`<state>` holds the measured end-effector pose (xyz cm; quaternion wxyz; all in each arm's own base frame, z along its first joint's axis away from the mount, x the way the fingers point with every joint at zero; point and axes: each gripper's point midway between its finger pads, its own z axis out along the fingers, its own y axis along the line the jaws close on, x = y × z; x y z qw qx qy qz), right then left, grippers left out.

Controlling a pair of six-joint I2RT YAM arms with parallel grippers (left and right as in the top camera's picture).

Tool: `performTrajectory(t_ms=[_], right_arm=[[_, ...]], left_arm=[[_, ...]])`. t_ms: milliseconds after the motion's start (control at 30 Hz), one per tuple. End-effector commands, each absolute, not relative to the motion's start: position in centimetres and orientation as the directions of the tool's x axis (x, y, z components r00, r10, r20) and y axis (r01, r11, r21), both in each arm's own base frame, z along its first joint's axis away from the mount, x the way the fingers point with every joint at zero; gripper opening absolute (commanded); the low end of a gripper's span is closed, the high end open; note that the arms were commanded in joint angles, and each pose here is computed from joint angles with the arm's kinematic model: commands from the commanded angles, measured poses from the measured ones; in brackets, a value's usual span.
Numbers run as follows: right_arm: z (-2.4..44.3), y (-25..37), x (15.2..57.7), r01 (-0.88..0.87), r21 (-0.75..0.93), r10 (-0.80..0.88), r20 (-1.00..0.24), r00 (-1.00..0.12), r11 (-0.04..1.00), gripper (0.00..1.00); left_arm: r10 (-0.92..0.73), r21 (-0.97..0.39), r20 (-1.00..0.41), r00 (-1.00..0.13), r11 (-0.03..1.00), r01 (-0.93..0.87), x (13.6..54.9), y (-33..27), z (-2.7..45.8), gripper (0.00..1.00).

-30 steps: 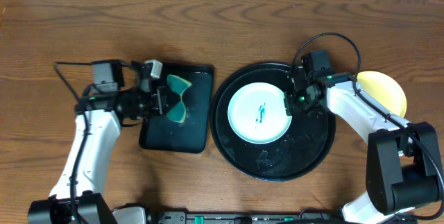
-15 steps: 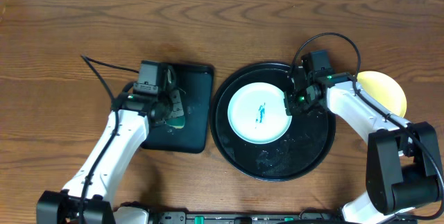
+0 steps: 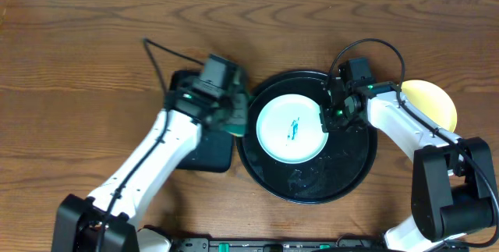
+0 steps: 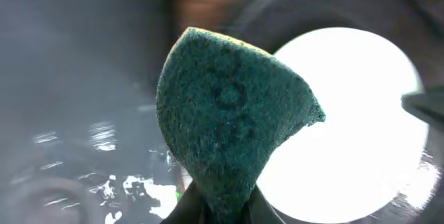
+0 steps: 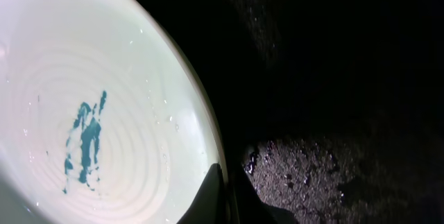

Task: Clean dirty plates on tray and stack at the side
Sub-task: 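Move the sponge in the left gripper onto the pale green plate, then scrub the pale green plate with the sponge in the left gripper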

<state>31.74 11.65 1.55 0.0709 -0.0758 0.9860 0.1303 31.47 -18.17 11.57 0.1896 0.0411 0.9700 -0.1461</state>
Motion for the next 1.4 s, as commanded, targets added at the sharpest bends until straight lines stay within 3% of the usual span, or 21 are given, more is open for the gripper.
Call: performTrajectory(t_ms=[0, 333, 600, 933, 1133, 1267, 1367], right_arm=[[0.9, 12.0, 30.7, -0.171, 0.248, -0.145, -0.12, -0.982, 0.953, 0.01], [-1.4, 11.9, 29.2, -0.164, 0.251, -0.139, -0.117, -0.983, 0.954, 0.01], [-1.5, 11.9, 29.3, -0.167, 0.251, -0.139, -0.126, -0.982, 0.953, 0.01], [-1.5, 11.9, 29.3, -0.167, 0.251, -0.139, -0.126, -0.982, 0.953, 0.01], [-1.5, 11.9, 29.3, -0.167, 0.251, -0.139, -0.126, -0.982, 0.953, 0.01], [-1.5, 11.9, 29.3, -0.167, 0.251, -0.139, -0.126, -0.982, 0.953, 0.01], [-1.5, 11.9, 29.3, -0.167, 0.251, -0.139, -0.126, -0.982, 0.953, 0.01]], left_arm=[[0.055, -0.321, -0.365, -0.929, 0.93, 0.181, 30.8, -22.0, 11.1, 0.08], [0.084, -0.387, -0.315, -0.945, 0.898, 0.208, 29.1, -30.3, 5.8, 0.08], [0.084, -0.397, -0.276, -0.958, 0.897, 0.193, 28.0, -32.8, 2.3, 0.08], [0.036, -0.157, -0.285, -0.958, 0.984, 0.084, 29.7, -26.8, -0.3, 0.09], [-0.161, -0.218, -0.259, -0.953, 0.97, -0.104, 32.5, -24.0, -0.1, 0.08], [-0.134, -0.316, -0.157, -0.979, 0.946, -0.079, 31.2, -25.5, -0.1, 0.08], [-0.022, -0.391, -0.096, -0.995, 0.92, 0.017, 29.1, -27.8, 0.3, 0.08]])
